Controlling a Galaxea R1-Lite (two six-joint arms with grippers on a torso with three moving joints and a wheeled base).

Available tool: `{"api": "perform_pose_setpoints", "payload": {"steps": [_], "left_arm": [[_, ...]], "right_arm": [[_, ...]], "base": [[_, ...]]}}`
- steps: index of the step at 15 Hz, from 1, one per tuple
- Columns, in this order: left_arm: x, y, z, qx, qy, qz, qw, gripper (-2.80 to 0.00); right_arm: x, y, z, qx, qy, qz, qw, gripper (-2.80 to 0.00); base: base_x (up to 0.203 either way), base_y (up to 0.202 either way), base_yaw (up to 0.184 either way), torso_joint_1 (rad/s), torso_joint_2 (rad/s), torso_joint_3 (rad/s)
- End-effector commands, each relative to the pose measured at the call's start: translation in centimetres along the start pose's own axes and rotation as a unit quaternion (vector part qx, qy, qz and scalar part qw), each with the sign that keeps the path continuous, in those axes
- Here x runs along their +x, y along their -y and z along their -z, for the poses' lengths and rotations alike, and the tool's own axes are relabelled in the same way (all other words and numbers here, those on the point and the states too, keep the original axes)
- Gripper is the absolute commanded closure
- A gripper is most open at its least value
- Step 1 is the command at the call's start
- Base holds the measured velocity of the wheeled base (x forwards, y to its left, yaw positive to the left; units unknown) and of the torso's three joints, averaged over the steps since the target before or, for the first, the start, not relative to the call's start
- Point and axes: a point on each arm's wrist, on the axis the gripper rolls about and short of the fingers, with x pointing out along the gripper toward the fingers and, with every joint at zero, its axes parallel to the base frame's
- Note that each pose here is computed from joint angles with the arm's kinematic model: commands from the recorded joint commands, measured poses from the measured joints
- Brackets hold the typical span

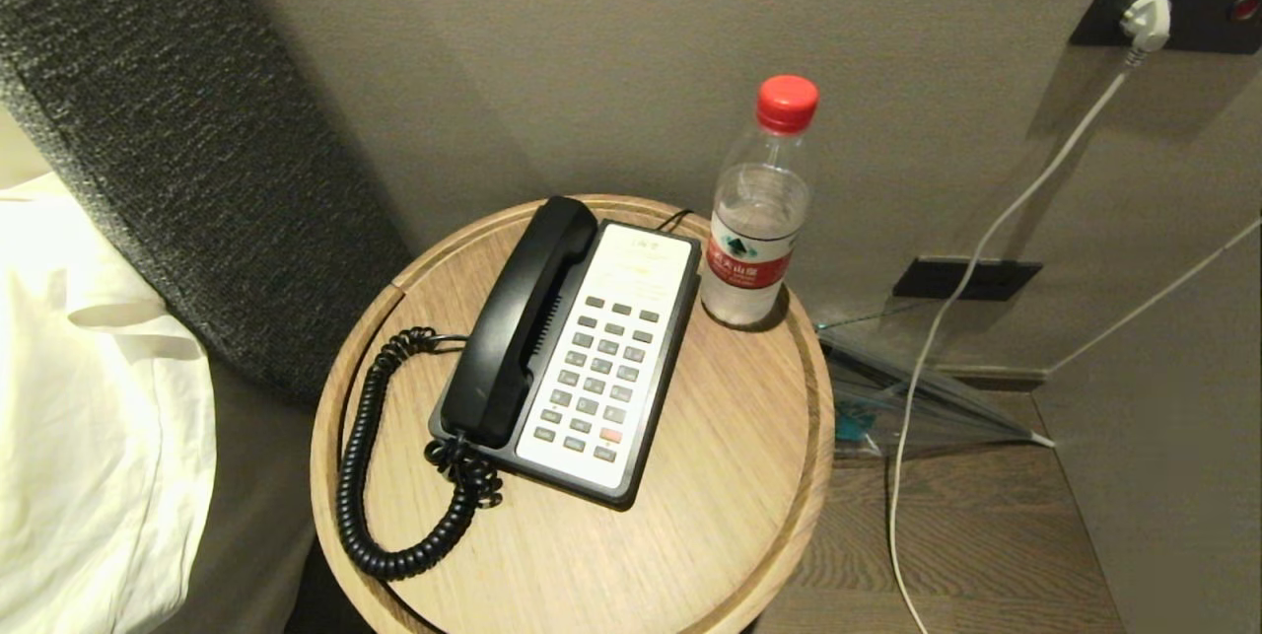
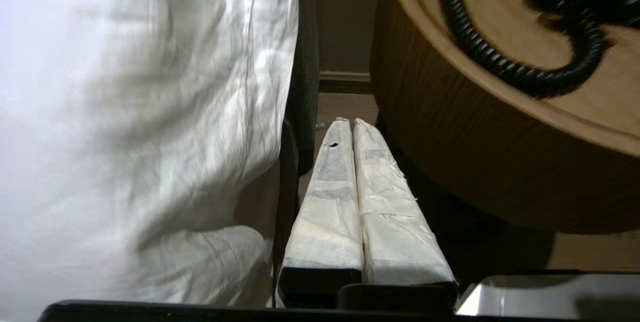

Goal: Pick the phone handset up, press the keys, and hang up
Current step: Pick up the desk phone handset

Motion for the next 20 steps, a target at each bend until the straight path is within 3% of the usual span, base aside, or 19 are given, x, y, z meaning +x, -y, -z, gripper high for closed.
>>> {"api": "perform_pose_setpoints", "payload": {"steps": [1, 4, 5, 7, 9, 11, 13, 15, 17, 18, 20], "left_arm": [[-0.9, -0.1, -4.7, 0.002, -0.020, 0.013, 0.9997, 0.00], [1.7, -0.2, -12.1, 0.007, -0.095, 0.055, 0.9939, 0.00], [2.9, -0.2, -14.5, 0.010, -0.103, 0.073, 0.9919, 0.00], [7.8, -0.3, -19.4, 0.016, -0.128, 0.117, 0.9847, 0.00], [12.8, -0.1, -22.9, 0.024, -0.143, 0.157, 0.9768, 0.00], [18.0, 0.9, -24.2, 0.033, -0.174, 0.192, 0.9652, 0.00], [22.7, 3.8, -24.3, 0.049, -0.203, 0.227, 0.9513, 0.00], [25.1, 7.1, -24.9, 0.063, -0.203, 0.244, 0.9462, 0.00], [25.3, 8.6, -24.5, 0.071, -0.214, 0.250, 0.9415, 0.00], [25.3, 8.8, -24.3, 0.074, -0.219, 0.247, 0.9410, -2.80], [25.2, 8.8, -23.8, 0.073, -0.229, 0.242, 0.9399, -2.80]], "right_arm": [[-0.1, 0.0, 0.1, 0.000, 0.006, 0.000, 1.000, 0.00], [-0.1, 0.0, 0.1, 0.000, 0.006, 0.000, 1.000, 0.00], [-0.1, 0.0, 0.1, 0.000, 0.006, 0.000, 1.000, 0.00], [-0.1, 0.0, 0.1, 0.000, 0.006, 0.000, 1.000, 0.00], [-0.1, 0.0, 0.1, 0.000, 0.006, 0.000, 1.000, 0.00], [-0.1, 0.0, 0.1, 0.000, 0.006, 0.000, 1.000, 0.00], [-0.1, 0.0, 0.1, 0.000, 0.006, 0.000, 1.000, 0.00], [-0.1, 0.0, 0.1, 0.000, 0.006, 0.000, 1.000, 0.00], [-0.1, 0.0, 0.1, 0.000, 0.006, 0.000, 1.000, 0.00], [-0.1, 0.0, 0.1, 0.000, 0.006, 0.000, 1.000, 0.00], [-0.1, 0.0, 0.1, 0.000, 0.006, 0.000, 1.000, 0.00]], "base": [[0.000, 0.000, 0.000, 0.000, 0.00, 0.000], [0.000, 0.000, 0.000, 0.000, 0.00, 0.000], [0.000, 0.000, 0.000, 0.000, 0.00, 0.000], [0.000, 0.000, 0.000, 0.000, 0.00, 0.000], [0.000, 0.000, 0.000, 0.000, 0.00, 0.000], [0.000, 0.000, 0.000, 0.000, 0.00, 0.000], [0.000, 0.000, 0.000, 0.000, 0.00, 0.000], [0.000, 0.000, 0.000, 0.000, 0.00, 0.000], [0.000, 0.000, 0.000, 0.000, 0.00, 0.000], [0.000, 0.000, 0.000, 0.000, 0.00, 0.000], [0.000, 0.000, 0.000, 0.000, 0.00, 0.000]]}}
